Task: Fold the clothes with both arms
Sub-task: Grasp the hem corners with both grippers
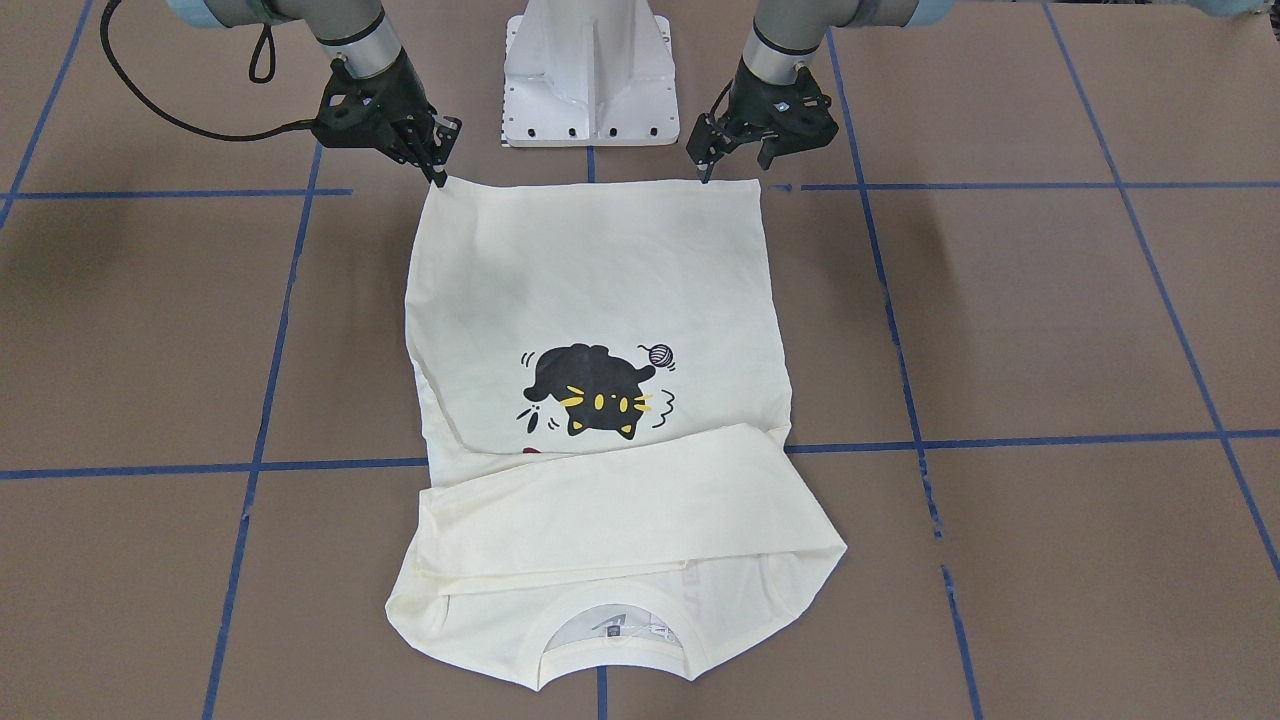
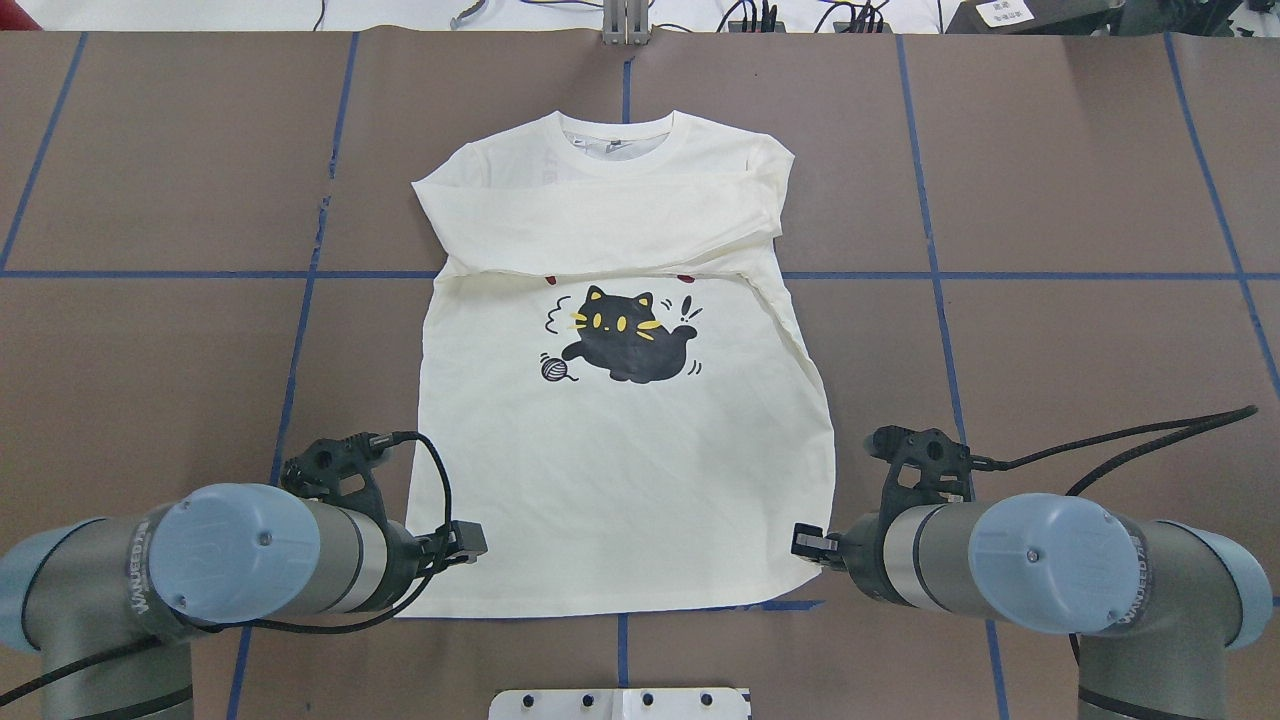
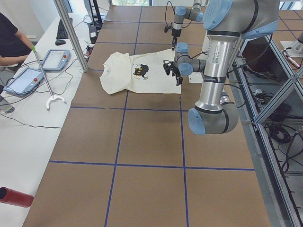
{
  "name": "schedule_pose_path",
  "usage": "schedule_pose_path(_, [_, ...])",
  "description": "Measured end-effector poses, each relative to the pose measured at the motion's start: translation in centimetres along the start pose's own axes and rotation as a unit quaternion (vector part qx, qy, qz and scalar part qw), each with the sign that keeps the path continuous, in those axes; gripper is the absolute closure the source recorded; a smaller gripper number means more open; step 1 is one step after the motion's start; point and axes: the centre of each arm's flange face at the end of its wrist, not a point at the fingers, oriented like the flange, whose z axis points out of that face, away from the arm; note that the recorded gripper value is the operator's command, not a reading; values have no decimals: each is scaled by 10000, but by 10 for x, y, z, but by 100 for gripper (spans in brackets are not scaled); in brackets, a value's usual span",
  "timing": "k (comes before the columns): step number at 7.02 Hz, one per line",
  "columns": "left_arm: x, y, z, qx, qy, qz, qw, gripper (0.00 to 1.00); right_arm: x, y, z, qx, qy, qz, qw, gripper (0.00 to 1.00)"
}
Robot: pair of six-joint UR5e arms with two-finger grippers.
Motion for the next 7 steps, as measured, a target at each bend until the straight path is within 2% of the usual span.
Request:
schedule_pose_path(4, [-26, 1, 40, 217, -448, -21, 9988, 7, 0, -5, 2, 33, 10, 19, 10000, 100])
schedule_pose_path(7, [-31, 9, 48, 198, -534, 36, 9984, 27, 0, -8, 2, 46, 9, 27, 10000, 100])
